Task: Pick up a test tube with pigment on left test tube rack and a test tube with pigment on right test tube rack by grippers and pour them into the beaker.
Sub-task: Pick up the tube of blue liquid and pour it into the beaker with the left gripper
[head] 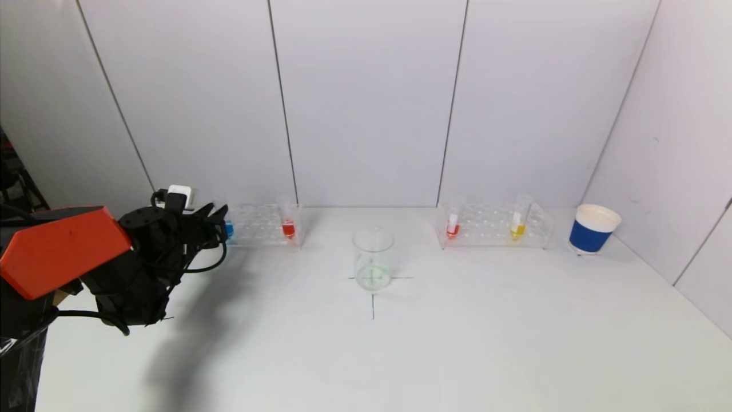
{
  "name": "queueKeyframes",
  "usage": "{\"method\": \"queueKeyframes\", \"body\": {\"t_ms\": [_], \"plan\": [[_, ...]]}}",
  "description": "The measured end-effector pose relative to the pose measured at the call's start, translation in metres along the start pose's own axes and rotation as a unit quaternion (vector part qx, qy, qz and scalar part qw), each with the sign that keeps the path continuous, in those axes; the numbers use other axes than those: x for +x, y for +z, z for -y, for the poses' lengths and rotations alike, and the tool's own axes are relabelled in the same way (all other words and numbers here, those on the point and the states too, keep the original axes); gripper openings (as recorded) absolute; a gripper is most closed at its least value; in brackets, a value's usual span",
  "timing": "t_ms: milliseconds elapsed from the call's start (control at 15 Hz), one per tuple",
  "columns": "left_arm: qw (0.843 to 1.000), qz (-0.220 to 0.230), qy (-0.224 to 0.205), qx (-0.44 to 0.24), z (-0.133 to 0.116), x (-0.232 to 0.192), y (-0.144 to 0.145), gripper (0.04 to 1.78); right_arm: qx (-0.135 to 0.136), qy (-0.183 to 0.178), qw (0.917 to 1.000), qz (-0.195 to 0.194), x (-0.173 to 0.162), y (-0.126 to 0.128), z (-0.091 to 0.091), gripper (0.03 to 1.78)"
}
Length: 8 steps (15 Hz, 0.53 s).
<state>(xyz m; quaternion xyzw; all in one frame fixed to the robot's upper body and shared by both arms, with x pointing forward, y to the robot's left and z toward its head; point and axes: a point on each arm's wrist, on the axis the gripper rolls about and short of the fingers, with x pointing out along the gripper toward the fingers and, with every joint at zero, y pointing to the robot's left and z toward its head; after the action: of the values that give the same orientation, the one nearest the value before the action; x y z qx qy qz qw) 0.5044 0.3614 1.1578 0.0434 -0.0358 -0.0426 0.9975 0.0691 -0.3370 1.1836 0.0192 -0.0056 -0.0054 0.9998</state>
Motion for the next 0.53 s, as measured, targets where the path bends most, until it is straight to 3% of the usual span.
{"method": "queueKeyframes", "body": {"t_ms": [533], "plan": [[1.000,0.002,0.001,0.001,-0.0001,-0.0003,0.0022,0.41,0.000,0.000,1.0000,0.000,0.0000,0.0000,0.0000,1.77]]}}
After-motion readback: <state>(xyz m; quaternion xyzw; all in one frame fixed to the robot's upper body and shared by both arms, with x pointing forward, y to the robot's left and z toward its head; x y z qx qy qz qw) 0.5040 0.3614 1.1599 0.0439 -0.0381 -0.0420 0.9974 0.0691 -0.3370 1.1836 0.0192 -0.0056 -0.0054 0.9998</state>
